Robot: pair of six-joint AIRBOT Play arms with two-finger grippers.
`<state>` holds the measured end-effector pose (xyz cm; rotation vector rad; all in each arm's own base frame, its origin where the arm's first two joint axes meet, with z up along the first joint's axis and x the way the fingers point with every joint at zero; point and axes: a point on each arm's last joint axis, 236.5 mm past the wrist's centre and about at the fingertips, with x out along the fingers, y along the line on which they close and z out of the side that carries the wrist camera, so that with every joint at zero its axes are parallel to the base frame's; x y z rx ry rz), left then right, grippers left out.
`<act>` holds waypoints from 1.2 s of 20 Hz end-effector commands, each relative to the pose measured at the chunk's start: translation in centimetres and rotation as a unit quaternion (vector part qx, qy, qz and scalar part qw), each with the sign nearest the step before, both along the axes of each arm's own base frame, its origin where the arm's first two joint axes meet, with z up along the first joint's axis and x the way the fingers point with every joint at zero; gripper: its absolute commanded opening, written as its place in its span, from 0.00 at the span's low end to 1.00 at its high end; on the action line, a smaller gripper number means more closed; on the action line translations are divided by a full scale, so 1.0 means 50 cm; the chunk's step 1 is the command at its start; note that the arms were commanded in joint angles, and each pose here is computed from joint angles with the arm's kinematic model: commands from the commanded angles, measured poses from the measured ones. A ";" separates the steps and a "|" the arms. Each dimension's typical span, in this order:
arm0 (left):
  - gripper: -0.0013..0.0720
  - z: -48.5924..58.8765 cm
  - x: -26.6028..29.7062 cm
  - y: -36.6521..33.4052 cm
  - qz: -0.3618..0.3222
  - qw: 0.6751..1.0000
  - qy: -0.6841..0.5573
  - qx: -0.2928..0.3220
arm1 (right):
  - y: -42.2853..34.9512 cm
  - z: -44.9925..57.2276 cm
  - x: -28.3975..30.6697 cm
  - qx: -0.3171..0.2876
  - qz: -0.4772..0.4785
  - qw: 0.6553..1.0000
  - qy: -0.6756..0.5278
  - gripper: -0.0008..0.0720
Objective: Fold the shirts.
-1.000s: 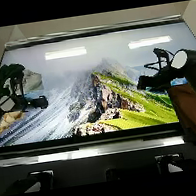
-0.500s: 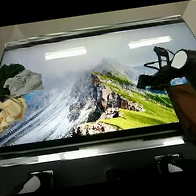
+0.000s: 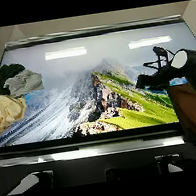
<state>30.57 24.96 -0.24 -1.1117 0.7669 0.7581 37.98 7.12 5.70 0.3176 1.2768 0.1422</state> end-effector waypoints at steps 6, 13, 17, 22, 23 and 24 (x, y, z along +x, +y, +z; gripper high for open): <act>1.00 -0.064 0.185 -0.007 -0.090 0.995 0.007 0.039 | 0.058 0.009 -0.048 0.077 -0.040 0.994 0.071 0.96; 1.00 -0.145 0.187 0.032 -0.087 0.994 0.061 0.037 | 0.059 0.003 -0.082 0.076 -0.040 0.990 0.110 0.96; 0.97 -0.186 0.180 0.025 -0.107 0.991 0.080 0.030 | 0.059 0.003 -0.083 0.076 -0.040 0.990 0.111 0.96; 0.06 -0.059 0.212 0.045 -0.085 0.994 0.029 0.055 | 0.059 0.003 -0.084 0.076 -0.040 0.990 0.111 0.96; 0.06 0.005 0.228 0.057 -0.071 0.995 -0.001 0.074 | 0.059 0.003 -0.085 0.076 -0.039 0.990 0.112 0.96; 0.06 0.090 0.244 0.068 -0.060 0.992 -0.039 0.103 | 0.059 0.003 -0.085 0.076 -0.039 0.990 0.112 0.96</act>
